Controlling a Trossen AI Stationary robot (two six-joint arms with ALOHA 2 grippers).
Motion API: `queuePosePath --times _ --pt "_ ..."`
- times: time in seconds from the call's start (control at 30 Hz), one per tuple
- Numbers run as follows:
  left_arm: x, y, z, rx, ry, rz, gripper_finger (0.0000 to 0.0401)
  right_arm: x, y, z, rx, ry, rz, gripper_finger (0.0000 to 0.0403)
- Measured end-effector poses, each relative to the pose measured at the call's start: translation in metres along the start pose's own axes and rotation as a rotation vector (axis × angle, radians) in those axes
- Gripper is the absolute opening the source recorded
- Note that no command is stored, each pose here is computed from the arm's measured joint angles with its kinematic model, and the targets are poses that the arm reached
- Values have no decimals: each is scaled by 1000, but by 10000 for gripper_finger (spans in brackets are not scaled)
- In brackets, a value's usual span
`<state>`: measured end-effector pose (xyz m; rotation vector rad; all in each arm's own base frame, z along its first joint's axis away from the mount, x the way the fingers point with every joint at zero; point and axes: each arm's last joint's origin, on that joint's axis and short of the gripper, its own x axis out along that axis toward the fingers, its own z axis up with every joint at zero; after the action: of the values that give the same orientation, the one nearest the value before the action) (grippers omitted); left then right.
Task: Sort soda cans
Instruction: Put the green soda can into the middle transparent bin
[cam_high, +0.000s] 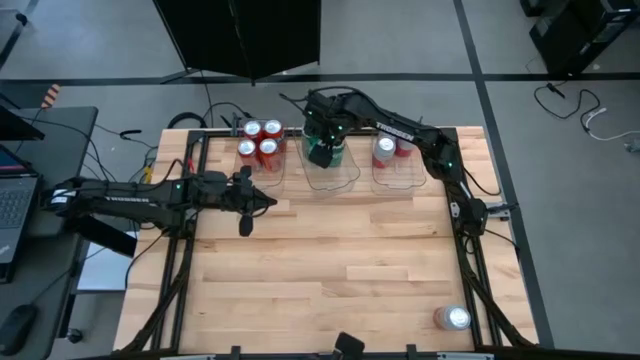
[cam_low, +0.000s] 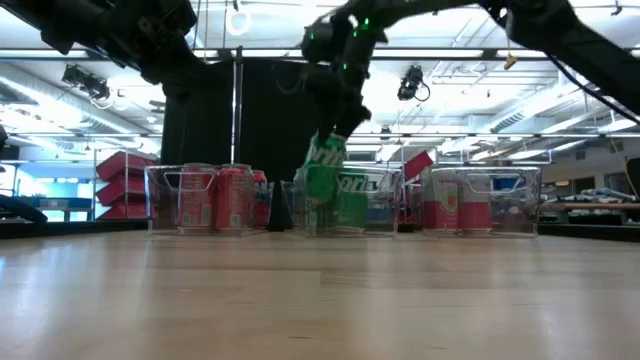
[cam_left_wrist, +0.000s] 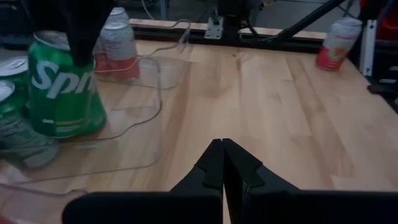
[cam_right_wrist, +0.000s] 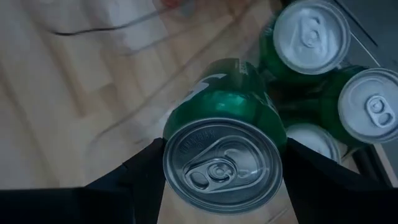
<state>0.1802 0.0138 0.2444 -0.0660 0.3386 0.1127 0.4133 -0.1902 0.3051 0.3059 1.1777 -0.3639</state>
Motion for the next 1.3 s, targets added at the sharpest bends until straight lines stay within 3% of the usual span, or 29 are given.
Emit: queuePosePath --times 0.17,0.5,0.63,0.8,0.93,1.13,1.3 --pt "0 5 0 -9 1 22 0 23 -14 3 2 30 -7 259" --pt "0 8 -1 -10 15 32 0 62 -17 7 -21 63 -10 259" --pt "0 7 -2 -14 19 31 0 63 -17 10 -25 29 -17 267" --pt "0 7 -3 -16 38 31 0 65 -17 16 -31 -22 -64 328" --pt "0 7 -5 -33 56 31 0 65 -20 17 -28 -39 -90 355" --pt "0 7 -6 -36 60 31 0 60 -16 19 -51 -46 -94 367" --pt "0 7 -6 -36 61 31 0 32 2 17 -147 -76 -86 357"
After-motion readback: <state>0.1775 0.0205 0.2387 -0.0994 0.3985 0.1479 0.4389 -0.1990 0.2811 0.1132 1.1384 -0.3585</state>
